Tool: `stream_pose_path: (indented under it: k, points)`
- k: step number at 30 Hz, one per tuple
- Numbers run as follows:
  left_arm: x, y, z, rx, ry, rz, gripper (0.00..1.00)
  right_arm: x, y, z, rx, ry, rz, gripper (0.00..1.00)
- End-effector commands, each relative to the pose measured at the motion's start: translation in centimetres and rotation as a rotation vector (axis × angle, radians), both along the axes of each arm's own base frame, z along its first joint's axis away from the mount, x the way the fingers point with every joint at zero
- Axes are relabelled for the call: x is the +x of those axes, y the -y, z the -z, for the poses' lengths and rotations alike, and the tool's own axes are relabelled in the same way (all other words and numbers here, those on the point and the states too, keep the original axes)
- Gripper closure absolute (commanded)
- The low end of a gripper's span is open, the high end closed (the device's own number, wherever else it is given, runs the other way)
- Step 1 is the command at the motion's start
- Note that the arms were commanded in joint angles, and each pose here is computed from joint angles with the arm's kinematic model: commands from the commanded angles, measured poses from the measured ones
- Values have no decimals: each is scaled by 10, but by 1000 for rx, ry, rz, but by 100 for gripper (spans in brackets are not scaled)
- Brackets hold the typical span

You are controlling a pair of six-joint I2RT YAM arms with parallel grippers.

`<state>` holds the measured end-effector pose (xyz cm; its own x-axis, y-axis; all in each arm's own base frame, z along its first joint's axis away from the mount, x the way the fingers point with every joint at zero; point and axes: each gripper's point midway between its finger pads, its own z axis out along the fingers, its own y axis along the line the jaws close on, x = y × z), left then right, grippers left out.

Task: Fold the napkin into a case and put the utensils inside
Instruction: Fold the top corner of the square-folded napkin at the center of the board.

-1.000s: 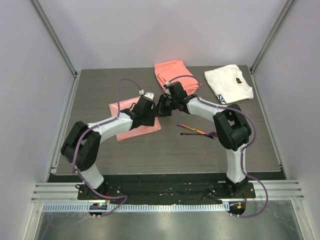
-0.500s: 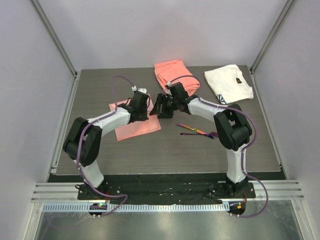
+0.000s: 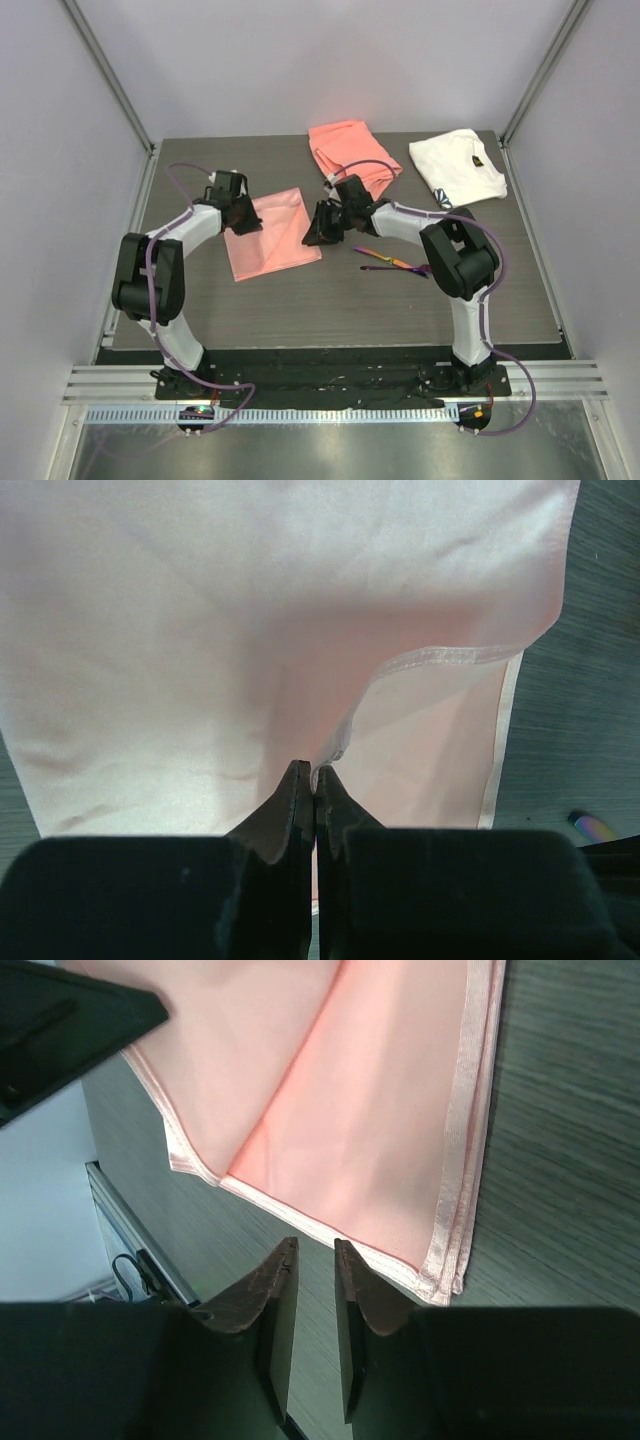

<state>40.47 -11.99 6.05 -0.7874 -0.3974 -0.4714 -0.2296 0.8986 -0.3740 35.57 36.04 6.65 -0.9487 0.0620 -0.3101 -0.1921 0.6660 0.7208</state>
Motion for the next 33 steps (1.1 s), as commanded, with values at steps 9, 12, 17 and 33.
stream_pose_path:
  k: [9,12,17,33]
  points:
    - [32,-41,-22,-81,2,-90,98,-3,3,39,-50,-20,1,73]
    - [39,-49,-25,-71,-4,-98,98,-4,8,48,-79,-27,12,75]
    - [49,-61,-29,-60,-4,-124,98,-7,13,54,-97,-34,21,78]
    - [61,-71,0,-43,-85,-136,98,-9,14,62,-101,-54,20,80]
